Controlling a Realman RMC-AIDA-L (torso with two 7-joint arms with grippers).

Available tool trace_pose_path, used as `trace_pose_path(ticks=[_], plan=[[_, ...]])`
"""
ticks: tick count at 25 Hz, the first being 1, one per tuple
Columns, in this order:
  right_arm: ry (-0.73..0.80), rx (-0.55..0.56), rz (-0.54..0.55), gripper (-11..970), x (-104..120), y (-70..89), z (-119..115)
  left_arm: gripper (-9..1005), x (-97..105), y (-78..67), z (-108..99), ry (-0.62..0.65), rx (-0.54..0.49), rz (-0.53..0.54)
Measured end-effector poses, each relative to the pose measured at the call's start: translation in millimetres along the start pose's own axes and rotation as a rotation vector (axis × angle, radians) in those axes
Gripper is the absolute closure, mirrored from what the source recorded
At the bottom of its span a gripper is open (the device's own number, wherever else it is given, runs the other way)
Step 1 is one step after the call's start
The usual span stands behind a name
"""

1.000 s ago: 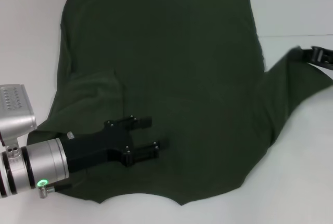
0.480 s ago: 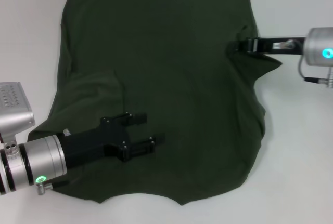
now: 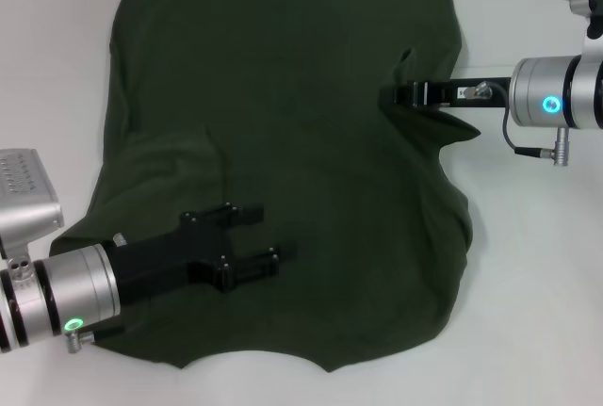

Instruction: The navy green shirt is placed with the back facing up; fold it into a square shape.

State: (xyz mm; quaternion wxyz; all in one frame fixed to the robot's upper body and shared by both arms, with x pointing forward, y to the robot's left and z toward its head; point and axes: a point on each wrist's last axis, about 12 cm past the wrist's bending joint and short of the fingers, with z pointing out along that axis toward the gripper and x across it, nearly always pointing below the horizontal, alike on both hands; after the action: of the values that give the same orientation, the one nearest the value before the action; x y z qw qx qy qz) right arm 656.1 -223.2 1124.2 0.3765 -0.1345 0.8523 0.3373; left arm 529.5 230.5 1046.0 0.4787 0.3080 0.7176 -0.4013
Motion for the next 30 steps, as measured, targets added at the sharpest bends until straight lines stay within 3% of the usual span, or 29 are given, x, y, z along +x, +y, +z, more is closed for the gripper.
trace_pose_path(ticks=[10,11,15,26,30], plan=[[0.086,-0.012,-0.065,784,11,6.6,6,236,1,-0.1,0,0.001,-0.002,-0.003],[0.086,-0.011,-0.065,736,11,6.1,5,236,1,-0.1,0,0.001,-0.002,-0.004],[0.065,0.014,-0.035,542,6,-1.0,-3,236,1,-0.2,0,0.002,-0.003,-0.005],[0.071,0.093,0.112,331,21,-36.3,-43,235,1,-0.3,0,0.001,-0.001,-0.014],[0.088,0.103,0.164,341,38,-44.7,-52,235,1,-0.7,0,0.000,0.003,-0.014]])
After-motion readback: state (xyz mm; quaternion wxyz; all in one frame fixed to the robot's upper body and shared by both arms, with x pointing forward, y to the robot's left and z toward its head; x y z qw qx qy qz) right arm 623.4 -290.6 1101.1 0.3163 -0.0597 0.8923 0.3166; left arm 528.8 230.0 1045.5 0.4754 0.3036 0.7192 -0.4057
